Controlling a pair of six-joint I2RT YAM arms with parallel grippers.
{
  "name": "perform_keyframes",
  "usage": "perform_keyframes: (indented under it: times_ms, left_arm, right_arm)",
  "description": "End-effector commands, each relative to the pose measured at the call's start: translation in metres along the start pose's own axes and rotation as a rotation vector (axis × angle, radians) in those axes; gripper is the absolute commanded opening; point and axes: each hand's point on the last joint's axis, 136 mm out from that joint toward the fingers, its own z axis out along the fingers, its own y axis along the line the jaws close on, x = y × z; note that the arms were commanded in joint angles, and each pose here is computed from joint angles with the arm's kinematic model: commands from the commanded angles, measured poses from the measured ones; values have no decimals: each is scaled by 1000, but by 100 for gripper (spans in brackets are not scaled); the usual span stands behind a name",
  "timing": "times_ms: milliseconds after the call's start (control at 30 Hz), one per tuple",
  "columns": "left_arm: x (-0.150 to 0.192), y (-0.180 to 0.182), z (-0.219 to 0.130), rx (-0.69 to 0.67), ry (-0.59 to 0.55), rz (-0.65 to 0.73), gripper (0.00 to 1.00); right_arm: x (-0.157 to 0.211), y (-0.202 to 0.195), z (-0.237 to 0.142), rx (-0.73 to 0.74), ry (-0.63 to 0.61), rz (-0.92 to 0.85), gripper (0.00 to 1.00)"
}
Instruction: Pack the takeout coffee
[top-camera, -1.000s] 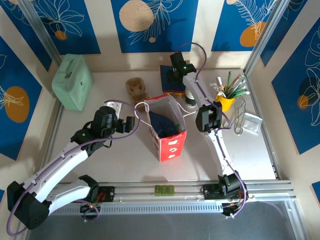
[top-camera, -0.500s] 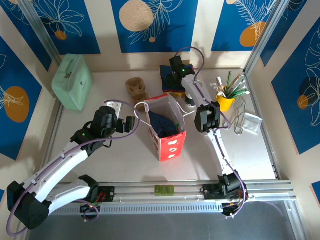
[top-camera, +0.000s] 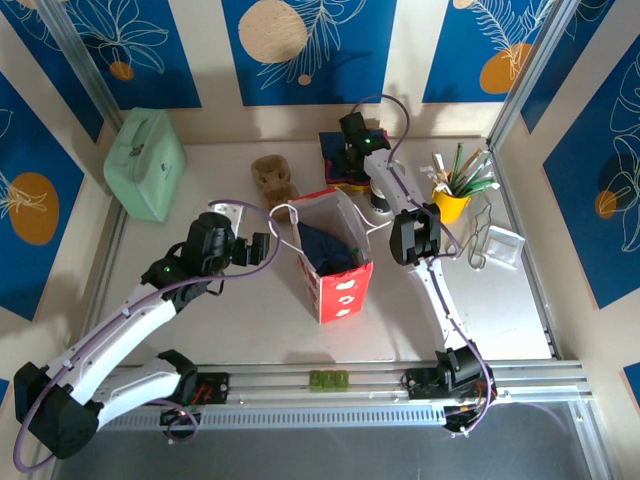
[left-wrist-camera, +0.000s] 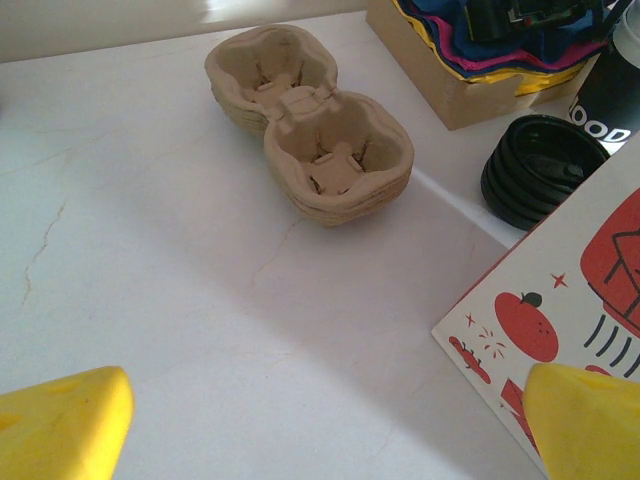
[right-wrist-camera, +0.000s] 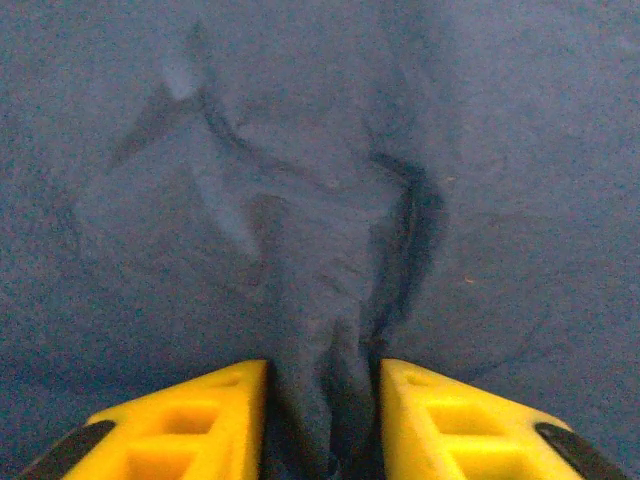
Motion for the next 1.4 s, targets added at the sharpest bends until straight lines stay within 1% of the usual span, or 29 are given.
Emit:
perform_keyframes:
  times_ms: [0,167,467,733,833,900,1000,1133,1233,1367]
  left_arm:
    - [-1,6,0,-21,2,-11,99]
    - [-2,6,-1,-20,2,-10,99]
    - [-3,6,-3,-19,2,-16,99]
    - [-3,8,-7,-21,-1,-25,99]
    - [-4,7,-8,-18,-5,-30,99]
    - [-4,7,-8,-16,-6,-29,99]
    - [-7,7,-10,-17,-13,-31,99]
    - [-14,7,-16,-11,-32,-35,99]
    - [-21,4,-21,7,-51,-39,100]
    - [-28,-1,-25,37,-66,-41,99]
  right_arm:
    - [-13,3,-20,-50,-21,24,26]
    - [-30,7,-41,-94,-60,46,19]
    - [-65,13,-91,-174,-155,90,14]
    - [-82,10,-126,-232,-194,135,5]
    - [-89,10,-147,-263,-215,149,2]
    - [-96,12,-165,-287,-236,155,0]
    - [-104,14,-198,-331,-268,162,0]
    - [-109,22,-248,-431,-291,175,0]
    - [-109,35,-298,-585,-291,177,0]
    - [-97,48,-366,-778,-256,199,0]
